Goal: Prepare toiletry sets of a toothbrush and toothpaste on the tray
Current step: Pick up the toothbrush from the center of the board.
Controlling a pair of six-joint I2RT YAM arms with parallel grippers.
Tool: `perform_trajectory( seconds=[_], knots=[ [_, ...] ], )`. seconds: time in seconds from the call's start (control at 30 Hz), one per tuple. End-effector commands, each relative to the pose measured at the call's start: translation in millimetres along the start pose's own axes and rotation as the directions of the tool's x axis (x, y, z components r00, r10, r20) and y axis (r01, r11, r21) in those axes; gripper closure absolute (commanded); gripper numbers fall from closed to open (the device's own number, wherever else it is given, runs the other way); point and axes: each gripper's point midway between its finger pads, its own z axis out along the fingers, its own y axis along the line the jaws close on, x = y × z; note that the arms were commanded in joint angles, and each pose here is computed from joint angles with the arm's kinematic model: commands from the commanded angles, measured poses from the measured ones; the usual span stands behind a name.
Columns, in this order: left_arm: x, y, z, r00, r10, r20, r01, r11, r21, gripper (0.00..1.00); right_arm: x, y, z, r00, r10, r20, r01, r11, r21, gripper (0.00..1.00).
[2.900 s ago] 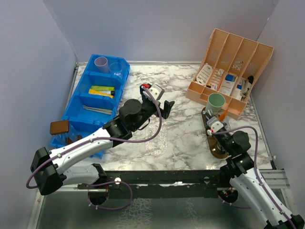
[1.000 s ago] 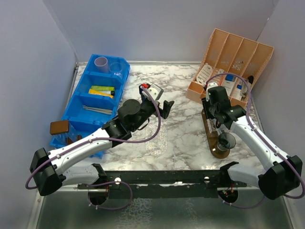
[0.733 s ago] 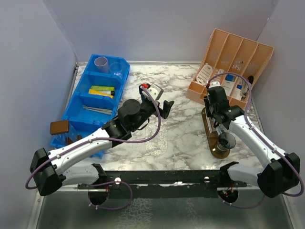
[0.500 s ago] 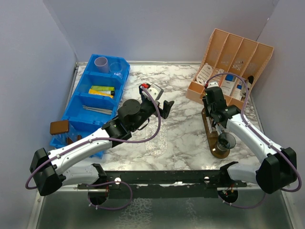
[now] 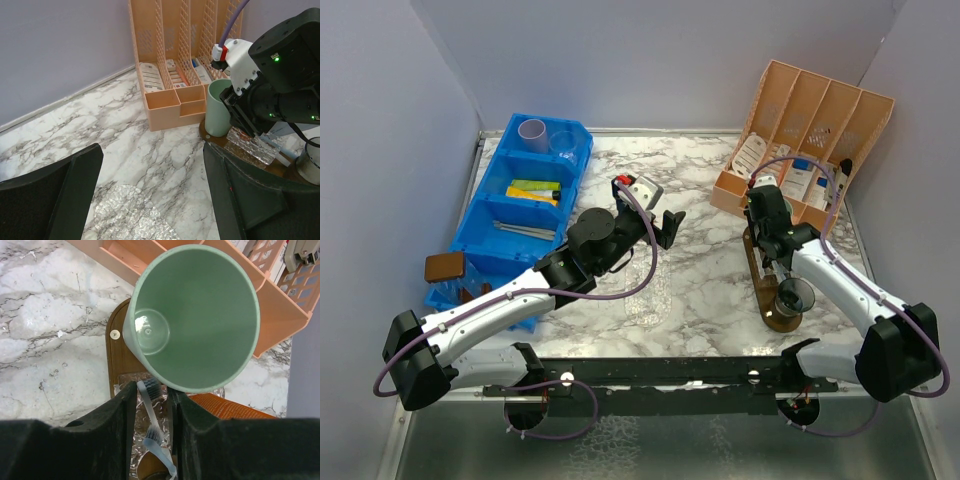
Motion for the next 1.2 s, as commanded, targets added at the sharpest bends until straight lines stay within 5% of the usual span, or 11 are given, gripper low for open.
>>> perform_trajectory(
  seconds=[0.0, 0.53, 1.17],
  knots=[
    [-6.3, -1.1, 0.1, 0.999, -0.011, 0.03, 0.01, 1.0, 0.01, 0.15, -5.4, -4.6, 3.3, 0.999, 0.024, 0.035, -0.025, 0.999, 0.032, 0.71],
    [-7.6, 0.2, -0.5, 0.999, -0.011, 0.033, 0.011, 1.0, 0.004, 0.15, -11.2, 5.8, 0.9, 0.998, 0.008, 0.059, -0.006, 0.999, -0.039, 0.76],
    [-8.3, -0.7, -0.8, 0.999, -0.014, 0.035, 0.013, 1.0, 0.011, 0.15, -61.1, 20.8, -53.6, 0.901, -0.14, 0.411, 0.251, 0.941, -0.229, 0.89]
  ],
)
